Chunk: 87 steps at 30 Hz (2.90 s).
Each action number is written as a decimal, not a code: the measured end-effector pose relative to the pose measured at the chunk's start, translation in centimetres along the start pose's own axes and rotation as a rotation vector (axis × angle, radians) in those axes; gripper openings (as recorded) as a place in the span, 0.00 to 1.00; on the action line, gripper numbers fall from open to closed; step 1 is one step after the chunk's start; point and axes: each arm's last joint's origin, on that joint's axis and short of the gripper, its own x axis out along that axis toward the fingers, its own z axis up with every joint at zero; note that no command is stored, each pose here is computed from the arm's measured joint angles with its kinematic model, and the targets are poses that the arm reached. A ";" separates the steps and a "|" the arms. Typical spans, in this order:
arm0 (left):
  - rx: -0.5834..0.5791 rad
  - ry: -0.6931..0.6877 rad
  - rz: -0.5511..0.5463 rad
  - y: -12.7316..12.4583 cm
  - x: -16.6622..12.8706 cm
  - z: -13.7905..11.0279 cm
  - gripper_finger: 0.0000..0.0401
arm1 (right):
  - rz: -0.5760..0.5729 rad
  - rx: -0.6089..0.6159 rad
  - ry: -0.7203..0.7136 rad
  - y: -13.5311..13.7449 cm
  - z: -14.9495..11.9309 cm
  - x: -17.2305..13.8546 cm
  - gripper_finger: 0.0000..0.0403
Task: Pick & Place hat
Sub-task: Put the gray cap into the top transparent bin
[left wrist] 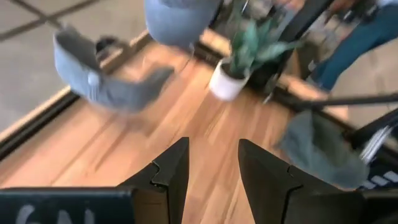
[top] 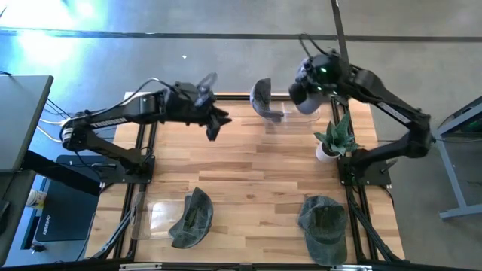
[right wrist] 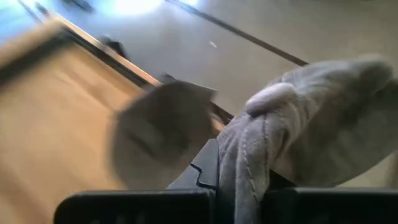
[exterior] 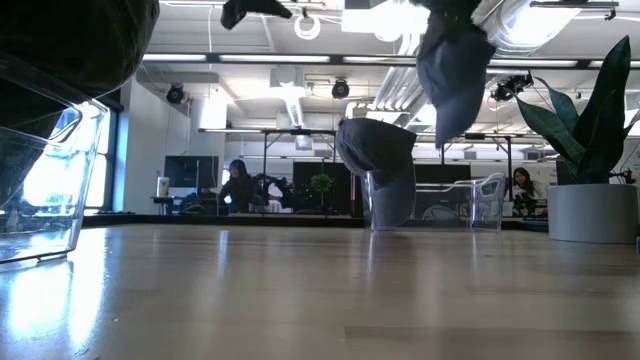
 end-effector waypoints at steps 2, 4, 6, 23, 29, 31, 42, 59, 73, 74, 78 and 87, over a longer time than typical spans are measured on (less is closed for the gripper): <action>0.009 0.038 0.011 -0.4 0.1 -0.6 0.33 | -0.053 -0.037 0.059 -0.7 0.1 2.6 0.00; -0.004 0.064 0.037 -0.3 0.2 -0.8 0.33 | -0.092 -0.058 0.121 -1.3 0.0 5.3 0.00; -0.048 0.136 0.087 0.2 0.4 -1.6 0.33 | -0.124 -0.074 0.180 -1.8 -0.2 7.9 0.00; -0.048 0.189 0.230 2.2 3.5 -5.2 0.33 | 0.102 -0.071 0.213 1.3 -1.1 15.8 0.05; -0.026 0.139 0.202 2.0 3.7 -4.7 0.33 | 0.219 -0.053 0.241 1.6 -1.2 15.7 0.12; -0.028 0.132 0.181 1.9 3.7 -4.6 0.33 | 0.267 -0.045 0.250 1.6 -1.2 15.7 0.17; -0.034 0.148 0.139 1.8 3.7 -4.6 0.33 | 0.482 0.014 0.209 0.4 0.2 12.6 0.54; -0.084 0.094 0.198 1.9 3.8 -4.3 0.33 | 0.572 -0.183 0.311 2.3 -1.5 12.5 0.41; -0.098 0.118 0.151 1.8 3.8 -4.4 0.33 | 0.634 -0.045 0.302 0.1 -0.8 12.4 0.65; -0.116 0.119 0.154 1.8 3.8 -4.4 0.33 | 0.641 -0.030 0.299 0.0 -0.7 12.4 0.65; -0.199 0.132 0.193 2.5 3.7 -4.5 0.33 | 0.664 0.001 0.301 -0.4 -0.5 12.4 0.63; -0.355 0.234 0.346 5.3 4.4 -5.2 0.33 | 0.668 0.005 0.234 -0.7 0.3 9.7 0.57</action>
